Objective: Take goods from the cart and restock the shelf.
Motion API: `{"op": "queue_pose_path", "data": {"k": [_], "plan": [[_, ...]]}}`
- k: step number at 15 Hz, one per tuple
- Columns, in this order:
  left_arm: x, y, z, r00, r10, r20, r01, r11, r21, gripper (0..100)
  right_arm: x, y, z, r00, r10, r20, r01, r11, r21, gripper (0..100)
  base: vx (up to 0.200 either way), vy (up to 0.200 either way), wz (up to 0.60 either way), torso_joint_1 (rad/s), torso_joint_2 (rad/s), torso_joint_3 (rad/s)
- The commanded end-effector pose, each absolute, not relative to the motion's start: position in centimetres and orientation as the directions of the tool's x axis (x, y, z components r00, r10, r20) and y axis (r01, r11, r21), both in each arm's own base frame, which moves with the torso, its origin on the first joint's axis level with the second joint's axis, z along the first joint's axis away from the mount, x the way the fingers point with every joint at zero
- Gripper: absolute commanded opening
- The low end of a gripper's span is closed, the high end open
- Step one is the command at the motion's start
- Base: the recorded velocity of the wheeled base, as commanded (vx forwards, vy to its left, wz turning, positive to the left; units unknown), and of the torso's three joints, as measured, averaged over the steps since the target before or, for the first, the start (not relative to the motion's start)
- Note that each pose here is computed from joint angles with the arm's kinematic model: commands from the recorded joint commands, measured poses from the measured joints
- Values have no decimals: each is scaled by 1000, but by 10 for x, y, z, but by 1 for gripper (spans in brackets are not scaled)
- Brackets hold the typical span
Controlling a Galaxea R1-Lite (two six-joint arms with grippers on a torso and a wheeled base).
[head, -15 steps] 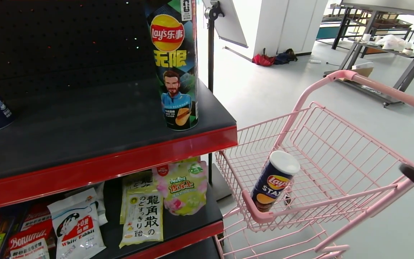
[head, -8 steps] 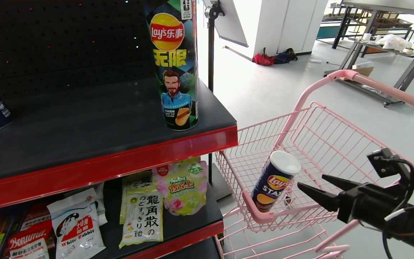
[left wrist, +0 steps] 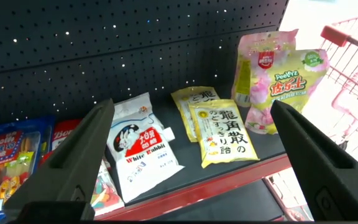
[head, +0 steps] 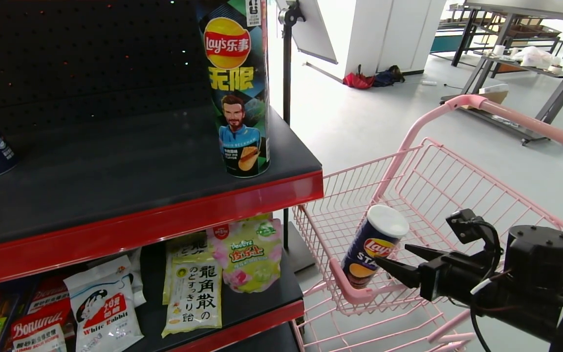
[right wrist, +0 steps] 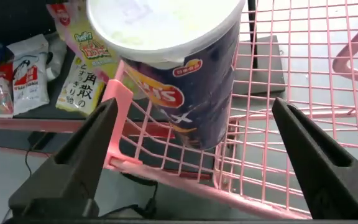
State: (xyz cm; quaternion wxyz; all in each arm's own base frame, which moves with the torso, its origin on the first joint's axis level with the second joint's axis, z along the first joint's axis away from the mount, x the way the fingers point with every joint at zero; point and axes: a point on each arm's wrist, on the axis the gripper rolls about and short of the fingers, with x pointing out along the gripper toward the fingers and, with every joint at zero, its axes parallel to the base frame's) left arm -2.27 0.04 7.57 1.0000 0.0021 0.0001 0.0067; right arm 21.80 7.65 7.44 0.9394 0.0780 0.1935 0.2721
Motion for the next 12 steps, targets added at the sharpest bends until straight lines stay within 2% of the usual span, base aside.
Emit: {"op": "queue_pose_path", "data": {"k": [1,12], "plan": [[-23,0,76,1000,14,0,-14,1000,5,100,231,82,57,762,541,-357,-475,841,259,100,0,0,0,0,0,0],[-23,0,76,1000,14,0,-14,1000,5,100,263,104,40,763,578,-289,-526,816,242,100,0,0,0,0,0,0]]}}
